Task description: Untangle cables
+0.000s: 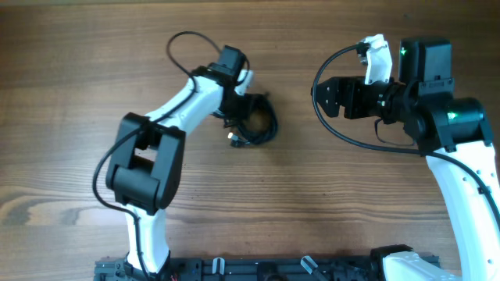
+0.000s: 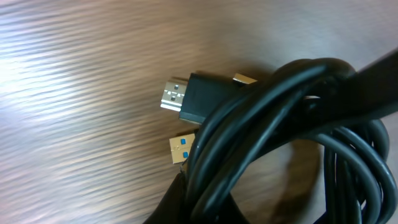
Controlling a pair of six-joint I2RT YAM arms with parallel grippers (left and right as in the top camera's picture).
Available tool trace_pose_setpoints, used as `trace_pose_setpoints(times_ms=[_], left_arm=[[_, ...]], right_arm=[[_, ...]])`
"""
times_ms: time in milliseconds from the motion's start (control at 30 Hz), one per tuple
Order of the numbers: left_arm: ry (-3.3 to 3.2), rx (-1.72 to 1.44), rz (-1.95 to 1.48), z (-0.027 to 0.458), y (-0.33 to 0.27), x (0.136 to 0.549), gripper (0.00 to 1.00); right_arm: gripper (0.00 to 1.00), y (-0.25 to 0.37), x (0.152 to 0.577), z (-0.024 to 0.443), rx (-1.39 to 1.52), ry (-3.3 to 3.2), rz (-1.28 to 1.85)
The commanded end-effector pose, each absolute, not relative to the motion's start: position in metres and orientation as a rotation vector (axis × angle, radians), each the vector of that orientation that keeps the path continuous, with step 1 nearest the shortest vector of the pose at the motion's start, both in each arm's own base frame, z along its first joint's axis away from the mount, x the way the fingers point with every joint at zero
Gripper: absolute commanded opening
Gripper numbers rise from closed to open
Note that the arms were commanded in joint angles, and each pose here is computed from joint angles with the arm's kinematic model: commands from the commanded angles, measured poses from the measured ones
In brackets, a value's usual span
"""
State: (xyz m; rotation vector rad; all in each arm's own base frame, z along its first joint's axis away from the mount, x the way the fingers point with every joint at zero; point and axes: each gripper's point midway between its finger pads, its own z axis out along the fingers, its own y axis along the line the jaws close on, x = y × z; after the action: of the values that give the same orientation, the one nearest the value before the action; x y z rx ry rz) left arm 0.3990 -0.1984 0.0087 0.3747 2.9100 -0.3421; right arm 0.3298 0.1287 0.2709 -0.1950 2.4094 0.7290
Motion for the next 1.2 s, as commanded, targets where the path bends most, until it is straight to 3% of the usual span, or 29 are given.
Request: trace_pose_setpoints(times_ms=[0, 133, 233, 367, 533, 733, 800, 1033, 1100, 1167], left_arm=[[2.843, -0.209, -0.591, 0.089, -0.175, 0.419, 0.04], [2.718, -0.18, -1.138, 0.18, -0.191, 0.393, 0.04], [2.684, -0.236, -1.222, 0.205, -0.195, 0.384, 0.04], [2.742, -0.3, -1.102, 0.193, -0.183, 0.38, 0.04], [2.838, -0.224, -0.608, 0.16, -0.157, 0.372, 0.04], [2.82, -0.015, -0.609, 0.162, -0.185, 0.366, 0.04], [2.827, -0.01, -0.661, 0.164, -0.189, 0.363, 0.04], [2.801, -0.024, -0.947, 0.183, -0.199, 0.358, 0.04], [2.802, -0.025, -0.946, 0.183, -0.198, 0.358, 0.04], [2.802, -0.025, -0.946, 0.182, -0.198, 0.357, 0.04]], right_arm=[[0.89, 0.132, 0.334, 0.277, -0.19, 2.396, 0.747], [0.84, 0.16, 0.332, 0.29, -0.296, 2.327, 0.829], [0.77, 0.183, 0.336, 0.288, -0.31, 2.322, 0.84], [0.71, 0.211, 0.341, 0.275, -0.394, 2.323, 0.862], [0.63, 0.24, 0.344, 0.249, -0.54, 2.337, 0.755], [0.56, 0.241, 0.352, 0.223, -0.657, 2.345, 0.498], [0.48, 0.234, 0.357, 0.214, -0.669, 2.361, 0.426], [0.47, 0.239, 0.368, 0.176, -0.709, 2.428, 0.39], [0.41, 0.242, 0.372, 0.178, -0.701, 2.411, 0.397], [0.28, 0.242, 0.372, 0.179, -0.658, 2.424, 0.411]])
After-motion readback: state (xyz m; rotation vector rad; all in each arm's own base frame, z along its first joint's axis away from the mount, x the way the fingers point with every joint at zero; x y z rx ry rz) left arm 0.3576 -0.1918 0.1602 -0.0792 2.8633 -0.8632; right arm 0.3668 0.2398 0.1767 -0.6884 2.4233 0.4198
